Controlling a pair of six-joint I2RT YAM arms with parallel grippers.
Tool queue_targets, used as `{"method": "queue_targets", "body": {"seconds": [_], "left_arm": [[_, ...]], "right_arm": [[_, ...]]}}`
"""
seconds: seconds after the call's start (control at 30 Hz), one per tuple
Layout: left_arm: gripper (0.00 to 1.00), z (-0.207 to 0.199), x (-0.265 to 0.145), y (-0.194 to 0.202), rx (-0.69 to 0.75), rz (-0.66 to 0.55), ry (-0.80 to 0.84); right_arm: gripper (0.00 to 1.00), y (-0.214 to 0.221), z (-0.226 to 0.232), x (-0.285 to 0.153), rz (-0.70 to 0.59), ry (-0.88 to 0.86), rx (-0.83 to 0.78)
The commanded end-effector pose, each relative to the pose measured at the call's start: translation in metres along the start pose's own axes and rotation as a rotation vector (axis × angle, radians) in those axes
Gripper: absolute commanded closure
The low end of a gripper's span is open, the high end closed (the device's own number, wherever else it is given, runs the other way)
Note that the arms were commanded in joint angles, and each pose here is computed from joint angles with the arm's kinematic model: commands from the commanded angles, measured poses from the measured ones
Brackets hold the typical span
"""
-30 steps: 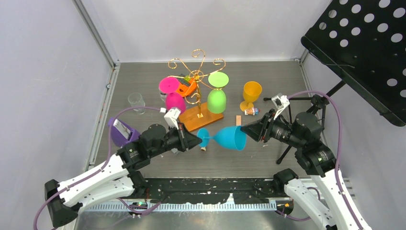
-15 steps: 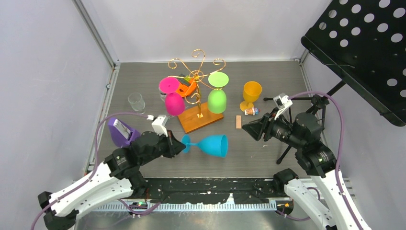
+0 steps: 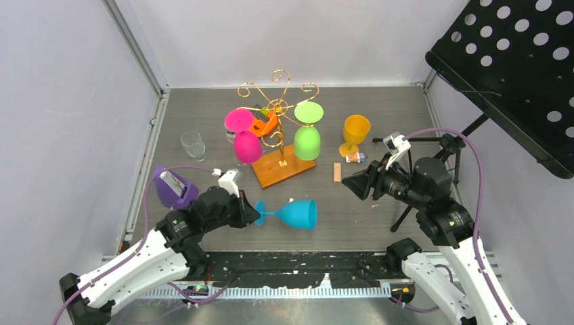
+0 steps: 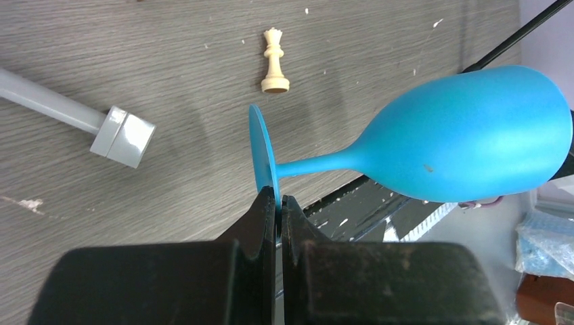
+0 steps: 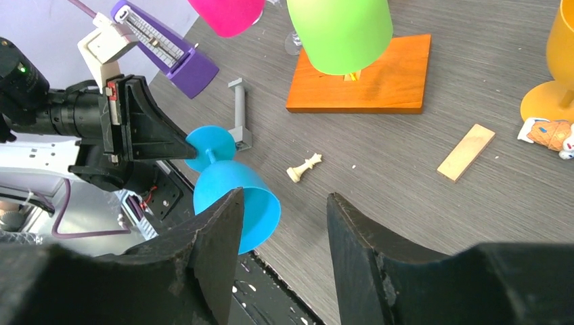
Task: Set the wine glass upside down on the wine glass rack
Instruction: Adjust the wine glass.
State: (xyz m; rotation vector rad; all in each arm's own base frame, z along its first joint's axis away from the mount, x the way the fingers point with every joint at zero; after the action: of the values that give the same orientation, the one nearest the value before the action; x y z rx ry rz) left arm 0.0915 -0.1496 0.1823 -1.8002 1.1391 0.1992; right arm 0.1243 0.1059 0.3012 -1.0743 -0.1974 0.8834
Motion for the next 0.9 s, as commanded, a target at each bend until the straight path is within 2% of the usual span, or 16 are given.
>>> {"method": "queue_targets", "body": {"seconds": [0.0,0.1,0.23,0.5,0.7,0.87], "left_arm": [[1.00,-0.005,-0.011,-0.013,0.061,-0.015,-0.010],[1.00,-0.004,-0.014,-0.014,0.164,0.023,-0.015],[1.00,-0.007,-0.023,-0.019,0.317,0.039,-0.022],[1.00,-0.037,-0.046,-0.036,0.495,-0.076,-0.048],[1.00,-0.064,-0.061,-0.052,0.669,-0.171,-0.090],[1.00,-0.088,-0.070,-0.063,0.811,-0.232,0.038]], "right_arm": [[0.44,-0.008,0.007,-0.004,0.005,-0.042,-0.056],[0.38,-0.003,0.012,-0.004,0.048,-0.121,-0.090],[0.36,0.000,0.012,0.001,0.099,-0.157,-0.091],[0.33,0.003,0.016,0.008,0.189,-0.170,-0.090],[0.30,0.012,0.054,0.026,0.258,-0.245,-0.147],[0.28,0.011,0.085,0.033,0.224,-0.403,-0.121]]}}
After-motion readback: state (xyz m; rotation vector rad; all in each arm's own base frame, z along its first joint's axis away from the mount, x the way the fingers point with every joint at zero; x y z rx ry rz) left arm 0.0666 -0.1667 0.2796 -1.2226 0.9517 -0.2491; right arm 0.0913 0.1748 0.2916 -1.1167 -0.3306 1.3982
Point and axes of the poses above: each gripper's point midway between its finger pads, its own x axis out along the fingers, its own z axis along the line the jaws close on, y = z × x, the point moved 8 cm from there along -x, back along the fingers, and after that the axes turned 4 degrees about x, right-handed, at the moved point
